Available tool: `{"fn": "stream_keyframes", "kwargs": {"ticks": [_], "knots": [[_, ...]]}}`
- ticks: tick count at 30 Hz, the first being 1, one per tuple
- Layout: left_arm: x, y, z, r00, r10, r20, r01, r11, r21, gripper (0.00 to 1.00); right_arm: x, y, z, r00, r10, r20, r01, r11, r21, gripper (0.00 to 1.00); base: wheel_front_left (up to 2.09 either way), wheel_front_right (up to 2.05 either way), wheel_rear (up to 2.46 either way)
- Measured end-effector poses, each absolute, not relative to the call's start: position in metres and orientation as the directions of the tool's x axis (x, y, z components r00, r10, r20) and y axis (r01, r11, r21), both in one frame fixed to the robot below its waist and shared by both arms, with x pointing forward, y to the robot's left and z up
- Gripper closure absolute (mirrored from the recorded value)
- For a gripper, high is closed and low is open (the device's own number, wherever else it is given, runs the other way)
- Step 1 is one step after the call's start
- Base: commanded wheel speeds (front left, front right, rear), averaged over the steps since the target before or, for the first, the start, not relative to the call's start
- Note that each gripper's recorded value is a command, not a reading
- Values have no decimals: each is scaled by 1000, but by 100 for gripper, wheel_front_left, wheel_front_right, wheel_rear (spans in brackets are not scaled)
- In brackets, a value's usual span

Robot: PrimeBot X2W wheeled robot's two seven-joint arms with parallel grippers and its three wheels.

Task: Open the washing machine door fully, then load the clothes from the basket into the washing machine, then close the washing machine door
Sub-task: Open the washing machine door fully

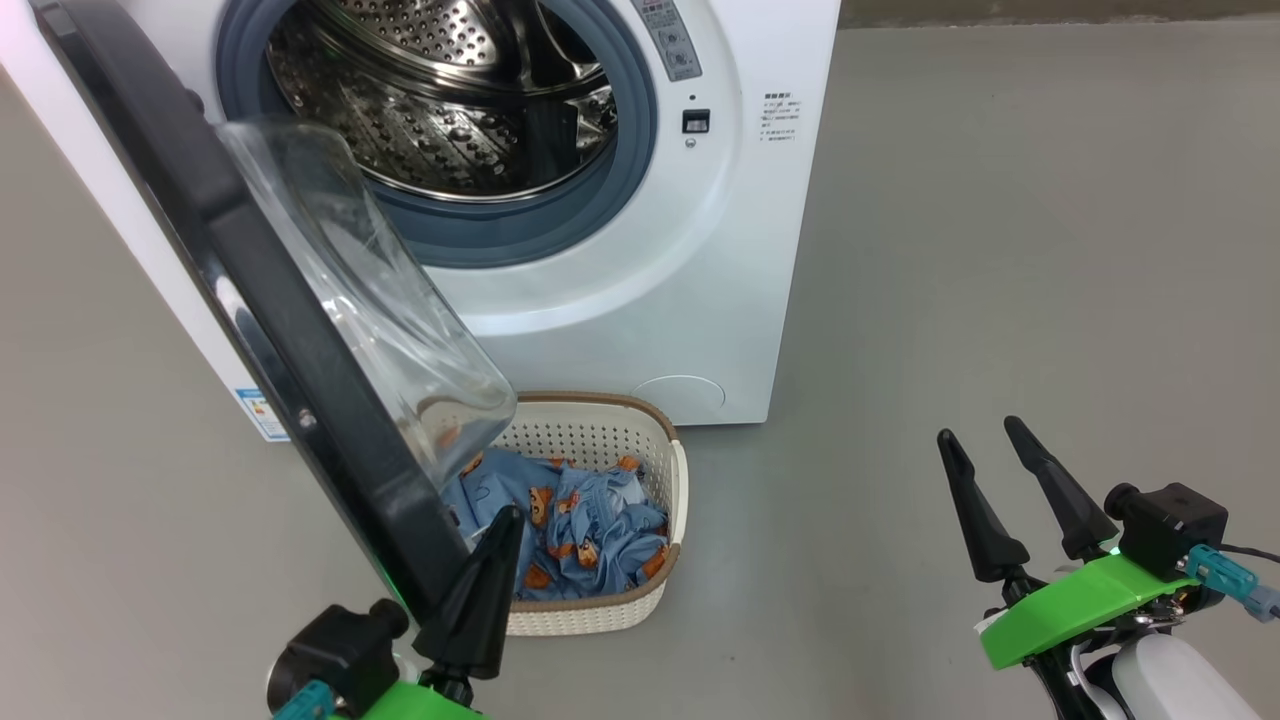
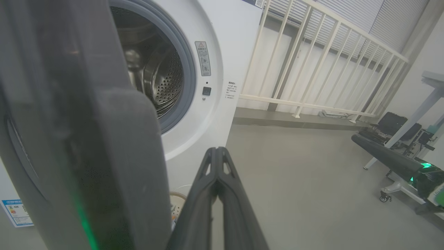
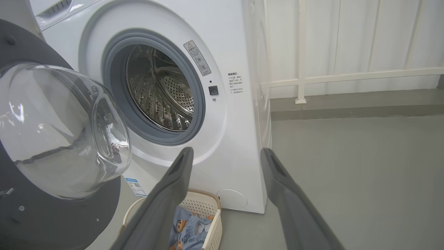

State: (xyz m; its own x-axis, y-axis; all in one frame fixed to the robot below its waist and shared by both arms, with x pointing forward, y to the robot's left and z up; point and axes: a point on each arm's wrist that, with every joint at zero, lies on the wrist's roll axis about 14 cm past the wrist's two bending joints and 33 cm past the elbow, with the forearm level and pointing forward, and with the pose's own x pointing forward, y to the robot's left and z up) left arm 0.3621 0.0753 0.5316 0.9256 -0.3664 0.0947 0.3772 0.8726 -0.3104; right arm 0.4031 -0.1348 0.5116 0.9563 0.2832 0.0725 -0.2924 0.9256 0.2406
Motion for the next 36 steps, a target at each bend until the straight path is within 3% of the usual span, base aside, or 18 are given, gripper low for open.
{"fn": "stream_keyframes", "kwargs": {"ticks": [36], "knots": [[360, 133, 512, 985, -172, 24, 170, 926, -338, 100, 412, -103, 513, 929, 363, 76, -370, 895, 248, 0, 0, 0, 0]]}}
